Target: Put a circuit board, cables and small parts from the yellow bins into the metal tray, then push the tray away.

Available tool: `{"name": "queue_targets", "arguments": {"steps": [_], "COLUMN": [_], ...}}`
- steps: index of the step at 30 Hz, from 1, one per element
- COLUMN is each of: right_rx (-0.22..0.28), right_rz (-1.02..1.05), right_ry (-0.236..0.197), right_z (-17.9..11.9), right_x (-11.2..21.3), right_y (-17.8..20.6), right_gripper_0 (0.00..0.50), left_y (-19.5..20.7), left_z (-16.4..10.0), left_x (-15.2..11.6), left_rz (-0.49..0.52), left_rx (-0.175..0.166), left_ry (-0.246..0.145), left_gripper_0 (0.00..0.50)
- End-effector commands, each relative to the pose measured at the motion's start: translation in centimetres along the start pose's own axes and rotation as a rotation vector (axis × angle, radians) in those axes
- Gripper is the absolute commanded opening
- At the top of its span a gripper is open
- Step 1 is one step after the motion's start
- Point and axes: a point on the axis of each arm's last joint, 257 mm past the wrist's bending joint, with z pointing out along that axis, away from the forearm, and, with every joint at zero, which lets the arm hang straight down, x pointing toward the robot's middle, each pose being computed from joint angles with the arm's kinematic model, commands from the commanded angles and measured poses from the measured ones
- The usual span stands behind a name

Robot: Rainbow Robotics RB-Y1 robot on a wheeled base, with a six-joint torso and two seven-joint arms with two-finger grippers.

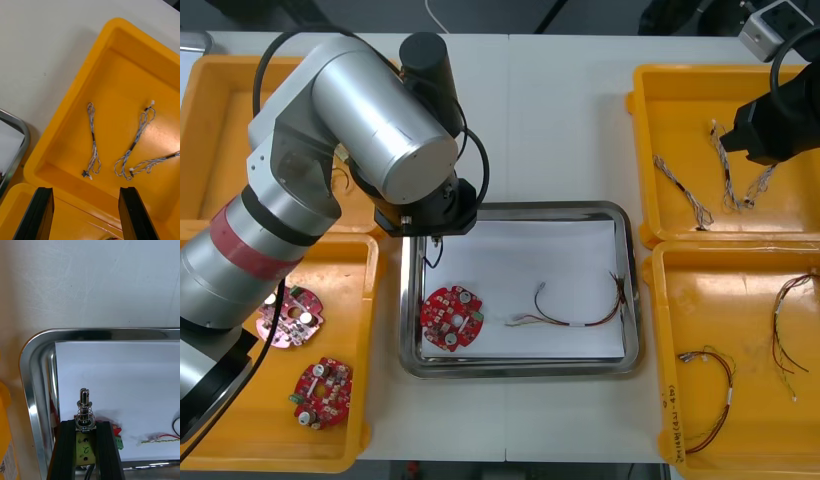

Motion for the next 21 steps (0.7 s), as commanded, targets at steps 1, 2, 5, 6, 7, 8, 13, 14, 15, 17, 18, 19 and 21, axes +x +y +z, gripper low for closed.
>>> {"name": "queue_targets", "arguments": {"steps": [1,2,5,6,7,8,13,14,15,17,18,19,21], "right_rx": [0.080,0.082,0.082,0.081,0.080,0.079,0.067,0.062,0.059,0.052,0.045,0.043,0.042], "right_rz": [0.113,0.128,0.163,0.171,0.183,0.193,0.226,0.237,0.250,0.267,0.281,0.286,0.307], "right_ry": [0.009,0.018,0.038,0.041,0.047,0.052,0.073,0.078,0.086,0.095,0.104,0.107,0.126], "right_z": [-0.9,-0.7,-0.3,-0.2,0.0,0.1,0.8,1.0,1.2,1.4,1.7,1.8,2.2], "right_x": [0.8,1.1,1.5,1.5,1.5,1.4,0.7,0.3,0.2,-0.1,-0.2,-0.3,-0.3], "right_y": [-3.6,-4.0,-4.8,-5.0,-5.3,-5.6,-6.3,-6.5,-6.7,-6.9,-7.0,-7.0,-7.4], "right_gripper_0": [0.500,0.500,0.500,0.500,0.500,0.500,0.500,0.500,0.500,0.500,0.500,0.500,0.500], "left_y": [-1.6,-1.6,-1.8,-1.8,-1.8,-2.0,-1.9,-1.9,-1.8,-1.8,-1.8,-1.7,-1.7], "left_z": [0.6,0.9,1.5,1.6,1.9,2.2,3.4,3.6,3.9,4.2,4.3,4.5,4.9], "left_x": [1.4,1.6,2.1,2.1,2.3,2.4,2.9,3.1,3.2,3.4,3.5,3.5,3.2], "left_rz": [-0.045,-0.042,-0.037,-0.036,-0.036,-0.034,-0.034,-0.033,-0.031,-0.028,-0.028,-0.029,-0.031], "left_rx": [0.030,0.030,0.031,0.034,0.033,0.038,0.040,0.037,0.031,0.025,0.026,0.022,0.024], "left_ry": [-0.009,-0.007,-0.005,-0.008,-0.011,-0.016,-0.027,-0.026,-0.022,-0.017,-0.015,-0.013,-0.022], "left_gripper_0": [0.005,0.005,0.003,0.003,0.005,0.005,0.004,0.005,0.006,0.005,0.005,0.005,0.005]}}
